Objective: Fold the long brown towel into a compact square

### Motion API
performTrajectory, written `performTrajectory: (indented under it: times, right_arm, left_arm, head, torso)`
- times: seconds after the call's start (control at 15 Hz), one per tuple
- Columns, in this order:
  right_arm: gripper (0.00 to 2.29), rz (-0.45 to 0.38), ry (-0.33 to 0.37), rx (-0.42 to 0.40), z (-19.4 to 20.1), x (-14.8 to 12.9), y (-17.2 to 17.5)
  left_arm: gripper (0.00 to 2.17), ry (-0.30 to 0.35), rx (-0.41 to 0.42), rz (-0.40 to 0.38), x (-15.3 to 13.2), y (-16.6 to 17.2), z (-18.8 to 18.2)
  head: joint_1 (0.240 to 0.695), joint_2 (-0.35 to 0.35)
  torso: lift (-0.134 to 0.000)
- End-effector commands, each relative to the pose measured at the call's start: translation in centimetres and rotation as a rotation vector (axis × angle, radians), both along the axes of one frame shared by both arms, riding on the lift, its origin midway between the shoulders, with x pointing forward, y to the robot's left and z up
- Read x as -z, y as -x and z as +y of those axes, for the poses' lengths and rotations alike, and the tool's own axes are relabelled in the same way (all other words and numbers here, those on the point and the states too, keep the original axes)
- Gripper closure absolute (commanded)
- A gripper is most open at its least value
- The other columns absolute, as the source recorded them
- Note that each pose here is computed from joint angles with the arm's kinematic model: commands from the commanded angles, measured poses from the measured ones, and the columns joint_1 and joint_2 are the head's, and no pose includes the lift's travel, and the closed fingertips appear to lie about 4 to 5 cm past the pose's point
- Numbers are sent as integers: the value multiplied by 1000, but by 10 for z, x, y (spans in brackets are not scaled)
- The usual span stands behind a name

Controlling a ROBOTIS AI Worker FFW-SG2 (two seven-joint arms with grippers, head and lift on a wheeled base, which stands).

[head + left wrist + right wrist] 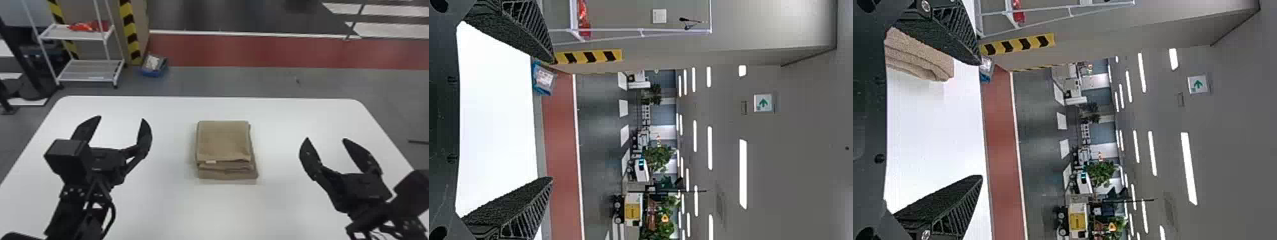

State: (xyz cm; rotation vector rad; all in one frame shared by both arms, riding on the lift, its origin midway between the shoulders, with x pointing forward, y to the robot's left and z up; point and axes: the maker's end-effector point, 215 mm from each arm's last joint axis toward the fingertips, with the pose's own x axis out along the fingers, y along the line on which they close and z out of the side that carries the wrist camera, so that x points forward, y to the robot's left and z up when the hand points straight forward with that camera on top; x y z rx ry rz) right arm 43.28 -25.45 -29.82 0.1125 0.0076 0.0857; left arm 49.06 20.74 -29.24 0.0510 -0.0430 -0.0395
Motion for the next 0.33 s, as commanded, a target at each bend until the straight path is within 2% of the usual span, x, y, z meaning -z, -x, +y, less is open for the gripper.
performTrajectory:
  times: [0.0, 0.27]
  right_arm:
    - [80, 0, -1, -1, 1, 0, 0]
    - [80, -3, -4, -4, 3, 0, 0]
  left_arm:
    - [29, 4, 3, 6, 3, 0, -2]
    - [29, 2, 6, 10, 6, -1, -6]
  head:
    - [695, -57]
    - [695, -59]
  torso:
    - [-118]
    - [-117]
